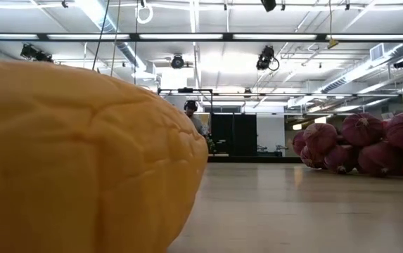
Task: Build produce basket
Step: Put the green chili pepper into the wire basket, then put the red mango into the wire basket
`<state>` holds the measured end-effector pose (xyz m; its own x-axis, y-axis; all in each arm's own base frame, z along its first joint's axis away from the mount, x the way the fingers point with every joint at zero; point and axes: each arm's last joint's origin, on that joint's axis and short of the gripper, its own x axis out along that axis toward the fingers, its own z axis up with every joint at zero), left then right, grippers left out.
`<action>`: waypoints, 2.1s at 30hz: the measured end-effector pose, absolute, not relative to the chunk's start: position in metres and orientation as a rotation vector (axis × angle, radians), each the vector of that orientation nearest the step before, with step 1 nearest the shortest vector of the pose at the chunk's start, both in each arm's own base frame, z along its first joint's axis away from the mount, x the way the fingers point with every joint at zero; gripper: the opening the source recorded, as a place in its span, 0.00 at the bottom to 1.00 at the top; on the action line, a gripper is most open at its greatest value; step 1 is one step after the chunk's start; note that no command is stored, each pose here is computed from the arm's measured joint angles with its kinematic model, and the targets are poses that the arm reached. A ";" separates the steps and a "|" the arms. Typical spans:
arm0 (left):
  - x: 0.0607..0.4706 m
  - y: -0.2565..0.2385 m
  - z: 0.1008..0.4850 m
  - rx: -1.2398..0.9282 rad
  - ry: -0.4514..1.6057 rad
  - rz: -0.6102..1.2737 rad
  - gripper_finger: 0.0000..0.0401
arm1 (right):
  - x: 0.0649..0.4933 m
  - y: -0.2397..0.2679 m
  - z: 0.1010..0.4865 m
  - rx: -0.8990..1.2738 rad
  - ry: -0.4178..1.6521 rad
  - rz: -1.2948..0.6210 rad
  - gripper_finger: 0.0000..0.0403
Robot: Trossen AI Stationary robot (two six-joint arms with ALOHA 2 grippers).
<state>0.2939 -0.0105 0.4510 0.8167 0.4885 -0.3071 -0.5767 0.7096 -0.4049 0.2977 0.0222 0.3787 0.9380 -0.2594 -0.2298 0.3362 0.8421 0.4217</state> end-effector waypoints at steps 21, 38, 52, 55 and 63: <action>0.313 0.016 0.439 -0.633 0.156 0.487 0.55 | 0.300 0.014 0.381 0.437 0.129 -0.358 0.29; 0.299 0.053 0.418 -0.557 0.363 0.677 0.30 | 0.296 0.007 0.367 0.481 0.259 -0.425 0.59; 0.236 0.122 0.384 -0.511 0.884 1.047 0.31 | 0.291 0.008 0.356 0.553 0.381 -0.421 0.73; 0.229 0.132 0.379 -0.510 0.960 1.067 0.35 | 0.291 0.007 0.356 0.554 0.368 -0.442 0.73; 0.230 0.137 0.371 -0.521 1.067 1.011 0.63 | 0.291 0.002 0.356 0.560 0.369 -0.444 0.73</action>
<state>0.2297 0.1367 0.3706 0.1220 0.4224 -0.8982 -0.8741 0.4744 0.1044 0.2912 0.0022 0.3563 0.8418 -0.3000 -0.4487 0.4958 0.7582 0.4234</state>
